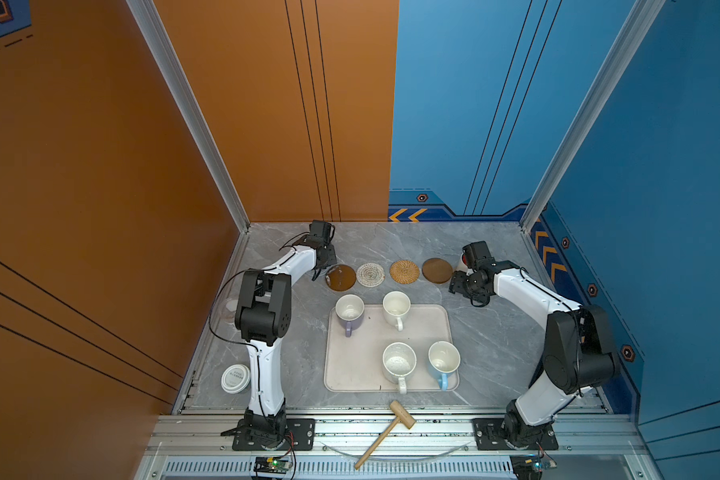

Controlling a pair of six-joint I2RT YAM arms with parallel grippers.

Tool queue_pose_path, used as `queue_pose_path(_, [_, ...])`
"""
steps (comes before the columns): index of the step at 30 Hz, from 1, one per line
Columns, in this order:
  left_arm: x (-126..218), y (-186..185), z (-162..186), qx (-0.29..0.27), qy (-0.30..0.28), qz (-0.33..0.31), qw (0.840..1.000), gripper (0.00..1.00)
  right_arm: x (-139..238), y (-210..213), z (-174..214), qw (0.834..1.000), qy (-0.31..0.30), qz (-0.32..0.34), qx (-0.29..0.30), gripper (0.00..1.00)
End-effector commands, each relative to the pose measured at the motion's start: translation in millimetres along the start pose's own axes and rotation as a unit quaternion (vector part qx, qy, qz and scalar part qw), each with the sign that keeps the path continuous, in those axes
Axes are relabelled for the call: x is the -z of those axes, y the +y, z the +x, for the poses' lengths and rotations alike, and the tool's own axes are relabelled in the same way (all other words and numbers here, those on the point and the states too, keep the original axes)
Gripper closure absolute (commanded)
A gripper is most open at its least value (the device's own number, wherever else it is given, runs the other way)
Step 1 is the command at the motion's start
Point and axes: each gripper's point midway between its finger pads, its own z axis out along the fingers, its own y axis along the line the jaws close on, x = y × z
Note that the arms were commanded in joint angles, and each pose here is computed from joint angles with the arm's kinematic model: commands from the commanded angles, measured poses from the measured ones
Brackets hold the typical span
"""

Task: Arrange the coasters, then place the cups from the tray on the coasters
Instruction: 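Carry the black mug toward the pale blue knitted coaster with left gripper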

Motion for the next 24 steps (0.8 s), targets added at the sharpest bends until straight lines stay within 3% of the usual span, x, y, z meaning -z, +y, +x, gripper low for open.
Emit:
queue_pose_path(1, [5.8, 15.8, 6.7, 0.016, -0.001, -0.021, 1.000, 1.00, -3.6, 2.8, 0.6, 1.000, 0.004, 0.004, -0.003, 0.27])
queue_pose_path(13, [15.6, 32.0, 41.2, 0.027, 0.015, -0.033, 0.999, 1.00, -3.2, 9.4, 3.0, 1.000, 0.004, 0.000, 0.005, 0.28])
queue_pose_path(24, [45.8, 22.5, 6.6, 0.032, -0.042, -0.015, 0.999, 1.00, 2.5, 10.3, 5.4, 1.000, -0.001, -0.002, 0.006, 0.28])
